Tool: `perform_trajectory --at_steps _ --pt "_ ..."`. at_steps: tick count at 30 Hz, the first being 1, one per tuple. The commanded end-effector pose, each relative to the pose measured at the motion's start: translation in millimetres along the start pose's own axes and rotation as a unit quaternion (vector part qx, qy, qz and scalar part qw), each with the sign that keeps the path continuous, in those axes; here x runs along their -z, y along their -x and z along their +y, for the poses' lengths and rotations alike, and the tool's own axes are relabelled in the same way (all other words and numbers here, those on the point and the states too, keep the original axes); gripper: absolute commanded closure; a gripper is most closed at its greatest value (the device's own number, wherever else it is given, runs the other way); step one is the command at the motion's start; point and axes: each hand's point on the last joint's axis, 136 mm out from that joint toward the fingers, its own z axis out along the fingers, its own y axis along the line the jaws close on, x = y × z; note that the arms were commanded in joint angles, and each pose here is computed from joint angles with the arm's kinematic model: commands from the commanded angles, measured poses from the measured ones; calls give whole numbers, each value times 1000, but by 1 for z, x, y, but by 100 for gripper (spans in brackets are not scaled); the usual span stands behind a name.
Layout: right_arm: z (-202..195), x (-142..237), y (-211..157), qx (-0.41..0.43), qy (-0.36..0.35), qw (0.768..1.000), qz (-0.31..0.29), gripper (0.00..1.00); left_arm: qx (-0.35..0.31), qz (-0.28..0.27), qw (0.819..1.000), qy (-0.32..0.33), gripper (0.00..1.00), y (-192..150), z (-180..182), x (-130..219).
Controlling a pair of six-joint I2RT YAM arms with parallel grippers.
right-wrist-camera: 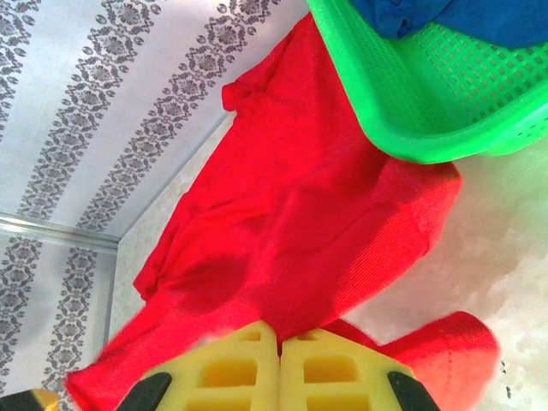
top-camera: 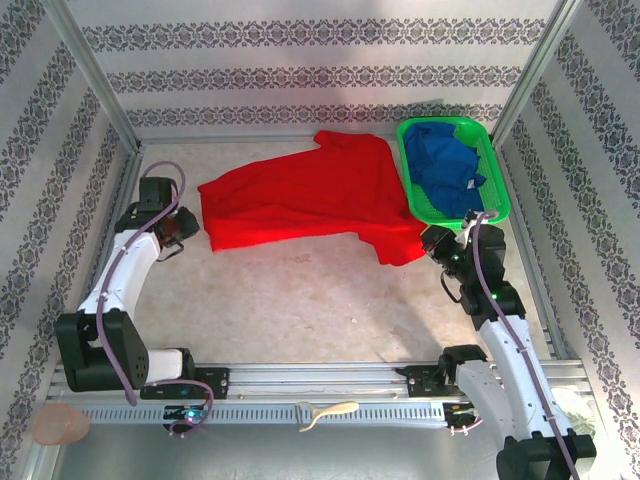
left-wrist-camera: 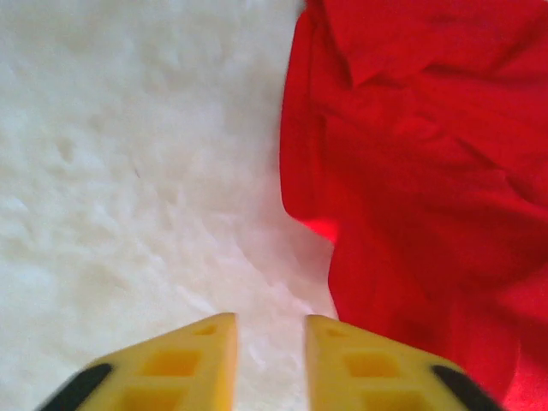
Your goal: Fold the inside-out t-shirt
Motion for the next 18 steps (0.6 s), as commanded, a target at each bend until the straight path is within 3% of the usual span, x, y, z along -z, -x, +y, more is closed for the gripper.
perform_trajectory --at_steps 1,7,10,13,18 --pt "0 1 -7 -7 11 1000 12 100 34 35 998 -44 65 -21 -9 -12" --pt "-1 0 -14 -7 19 999 27 100 43 51 995 -77 54 -49 -20 -11" --pt "-2 -2 -17 -10 21 999 31 100 26 66 994 -83 44 -76 -36 -11" --pt "-3 -3 -17 -11 22 999 31 100 4 80 994 -79 43 -109 -55 -17" --pt "-2 -1 -17 -11 23 999 30 100 -57 61 997 1 39 -126 -52 -24"
